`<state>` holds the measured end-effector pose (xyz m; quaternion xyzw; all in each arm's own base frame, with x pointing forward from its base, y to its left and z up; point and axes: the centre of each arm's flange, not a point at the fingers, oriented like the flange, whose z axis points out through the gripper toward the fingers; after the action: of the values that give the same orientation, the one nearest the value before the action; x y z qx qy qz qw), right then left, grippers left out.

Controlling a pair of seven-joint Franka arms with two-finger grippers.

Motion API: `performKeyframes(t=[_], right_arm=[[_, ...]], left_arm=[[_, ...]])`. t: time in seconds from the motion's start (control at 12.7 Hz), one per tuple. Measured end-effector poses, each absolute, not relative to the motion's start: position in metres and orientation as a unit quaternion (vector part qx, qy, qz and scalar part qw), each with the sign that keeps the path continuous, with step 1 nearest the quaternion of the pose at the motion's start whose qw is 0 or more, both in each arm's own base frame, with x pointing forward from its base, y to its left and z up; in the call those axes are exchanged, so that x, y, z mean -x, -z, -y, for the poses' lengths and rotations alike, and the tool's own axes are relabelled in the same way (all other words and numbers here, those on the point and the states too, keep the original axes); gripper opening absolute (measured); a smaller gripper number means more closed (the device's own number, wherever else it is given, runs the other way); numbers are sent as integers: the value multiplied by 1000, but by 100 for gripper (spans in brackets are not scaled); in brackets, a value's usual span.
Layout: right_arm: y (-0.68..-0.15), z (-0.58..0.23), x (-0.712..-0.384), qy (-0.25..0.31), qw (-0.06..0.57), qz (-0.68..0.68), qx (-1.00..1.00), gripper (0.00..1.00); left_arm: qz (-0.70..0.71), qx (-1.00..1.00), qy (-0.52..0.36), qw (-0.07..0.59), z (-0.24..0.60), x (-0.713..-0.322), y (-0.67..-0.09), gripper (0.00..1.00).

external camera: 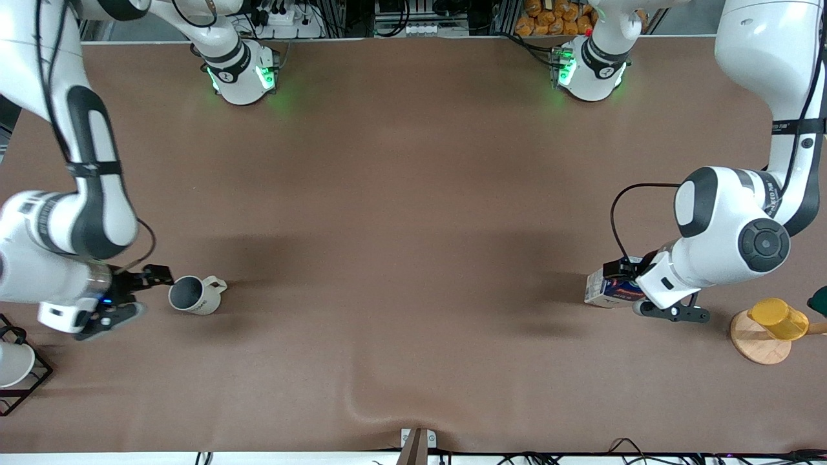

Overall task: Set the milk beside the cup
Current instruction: 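Close the left gripper on the carton while the right gripper grips the mug, then lift the carton with the left gripper while the right gripper lifts the mug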

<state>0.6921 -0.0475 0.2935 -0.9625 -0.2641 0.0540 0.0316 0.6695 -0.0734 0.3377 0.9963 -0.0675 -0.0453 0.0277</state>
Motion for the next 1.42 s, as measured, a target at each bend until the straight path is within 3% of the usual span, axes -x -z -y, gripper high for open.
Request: performKeyframes(t=[0.08,0.24,0.47,0.55,0.63,0.71,0.79,0.87,1.03,1.11,1.42], right_arm=[[-282,44,-695,-51,29,280,958,100],[-269,61,-698,-39,22,299,953,100],[-261,85,-695,-40,26,300,953,100],[-258,85,-695,-40,32,297,953,92],[-254,82,-694,-39,41,294,954,80],[-251,80,-693,-40,45,293,954,79],[-249,79,-693,-41,47,293,954,72],[-248,79,-693,-41,48,292,954,65],[-248,79,-693,-40,49,292,954,64],[-248,79,-693,-40,50,291,955,57],[-247,75,-693,-39,56,290,955,9]], left_arm=[[68,-996,46,28,74,-669,-337,94],[68,-996,46,28,74,-669,-337,80],[67,-996,50,24,70,-670,-331,74],[66,-996,50,22,68,-670,-331,64],[64,-996,50,22,65,-670,-331,64],[63,-997,50,21,63,-671,-331,58],[62,-997,49,22,61,-671,-332,57],[60,-997,48,21,60,-672,-332,50],[50,-997,46,20,56,-673,-335,45],[45,-998,44,20,51,-674,-337,45],[35,-998,38,19,38,-675,-351,40]])
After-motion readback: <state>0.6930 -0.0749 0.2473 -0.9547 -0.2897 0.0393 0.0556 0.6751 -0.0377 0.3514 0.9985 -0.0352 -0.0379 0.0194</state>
